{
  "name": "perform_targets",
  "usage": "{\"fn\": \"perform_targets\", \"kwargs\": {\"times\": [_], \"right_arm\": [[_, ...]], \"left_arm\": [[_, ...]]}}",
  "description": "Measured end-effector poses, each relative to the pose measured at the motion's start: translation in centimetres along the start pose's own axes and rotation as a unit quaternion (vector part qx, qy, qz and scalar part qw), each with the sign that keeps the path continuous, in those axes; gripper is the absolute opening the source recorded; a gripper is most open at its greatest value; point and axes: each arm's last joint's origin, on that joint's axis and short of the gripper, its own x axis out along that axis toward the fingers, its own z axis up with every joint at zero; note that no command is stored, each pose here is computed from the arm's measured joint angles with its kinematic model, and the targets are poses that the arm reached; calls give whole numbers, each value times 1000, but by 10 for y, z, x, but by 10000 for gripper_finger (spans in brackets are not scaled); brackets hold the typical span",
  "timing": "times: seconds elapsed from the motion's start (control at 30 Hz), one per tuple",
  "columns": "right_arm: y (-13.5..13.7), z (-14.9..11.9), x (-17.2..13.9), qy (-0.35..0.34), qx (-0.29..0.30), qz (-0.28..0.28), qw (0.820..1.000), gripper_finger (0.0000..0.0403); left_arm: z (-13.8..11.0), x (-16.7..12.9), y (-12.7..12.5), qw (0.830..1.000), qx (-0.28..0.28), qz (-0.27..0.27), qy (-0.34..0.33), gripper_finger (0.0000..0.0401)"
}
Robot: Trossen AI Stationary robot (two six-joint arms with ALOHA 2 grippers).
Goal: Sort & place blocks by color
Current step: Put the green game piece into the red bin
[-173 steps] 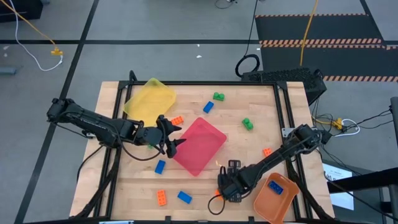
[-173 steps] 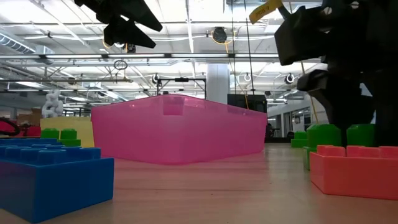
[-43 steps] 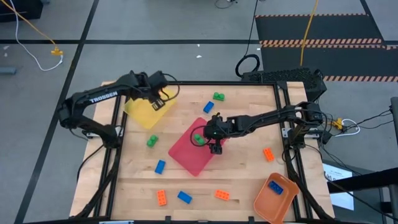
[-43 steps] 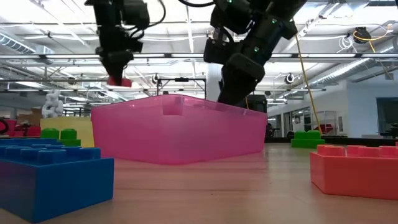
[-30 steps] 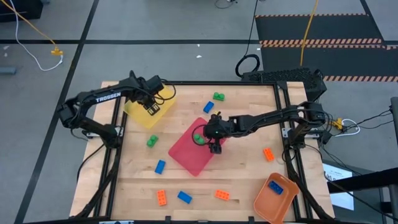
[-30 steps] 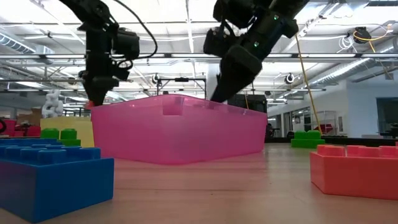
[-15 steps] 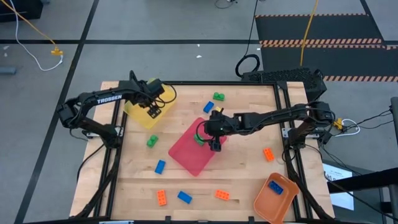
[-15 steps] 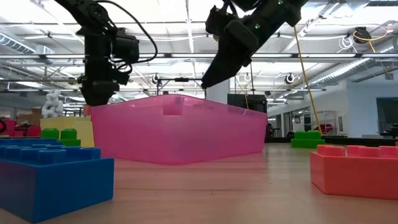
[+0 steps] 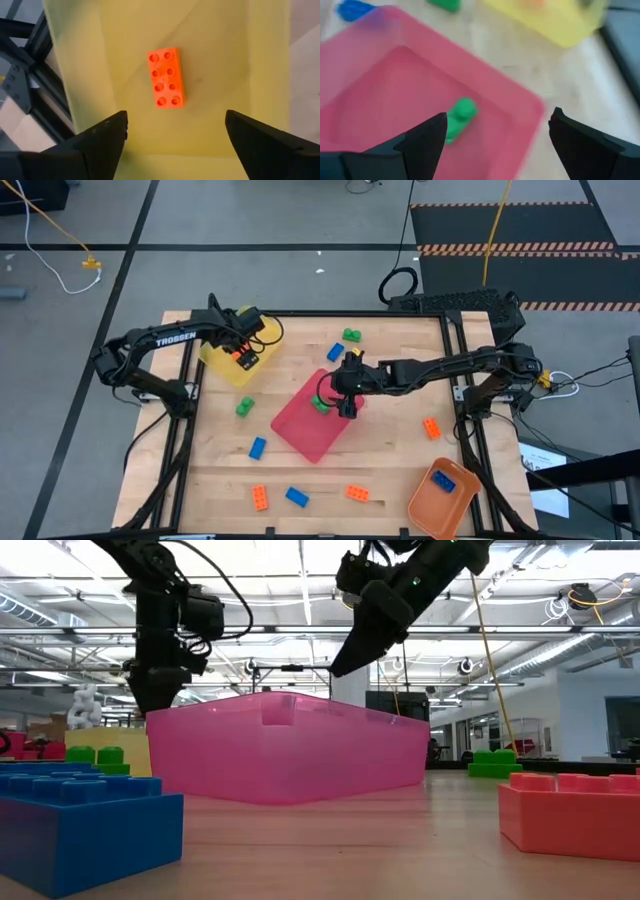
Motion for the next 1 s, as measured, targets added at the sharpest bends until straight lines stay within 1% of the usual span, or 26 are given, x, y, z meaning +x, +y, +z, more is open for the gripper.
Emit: {"fn": "perform_targets", "kwargs": {"times": [0.07,0.13,0.23,0.3,0.4,0.47,0.6,0.7,0.73,0.83,0.93,1.0], "right_arm": [[-6,3,-6,-8,-5,-30,1000,331],[-14,6,-13,-22,-3,-47,999,331],[-24,10,-22,-38,8,-58,998,331],[-29,11,-28,-41,13,-63,997,331],[-37,10,-35,-36,18,-70,997,331],[-40,7,-40,-25,24,-73,997,331],[-46,0,-49,8,38,-77,996,328],[-47,-8,-57,25,46,-77,996,325],[-47,-11,-59,23,48,-78,996,325],[-46,-28,-64,29,58,-74,995,325],[-46,-43,-73,24,79,-75,994,324],[-46,-51,-81,15,95,-75,993,324]], "left_arm": [[4,-13,0,1000,4,-2,-2,322],[10,-30,-2,1000,8,-6,-18,313],[18,-61,-12,996,18,-28,-83,301],[21,-81,-23,986,40,-68,-146,296],[22,-102,-41,961,73,-123,-238,290],[19,-110,-51,948,85,-143,-273,286],[12,-110,-72,934,106,-166,-297,282],[4,-99,-91,926,126,-183,-305,280],[2,-95,-97,921,132,-190,-313,280],[-8,-83,-114,912,143,-209,-323,280],[-22,-81,-120,901,145,-227,-339,280],[-30,-89,-119,886,138,-247,-368,280]]}}
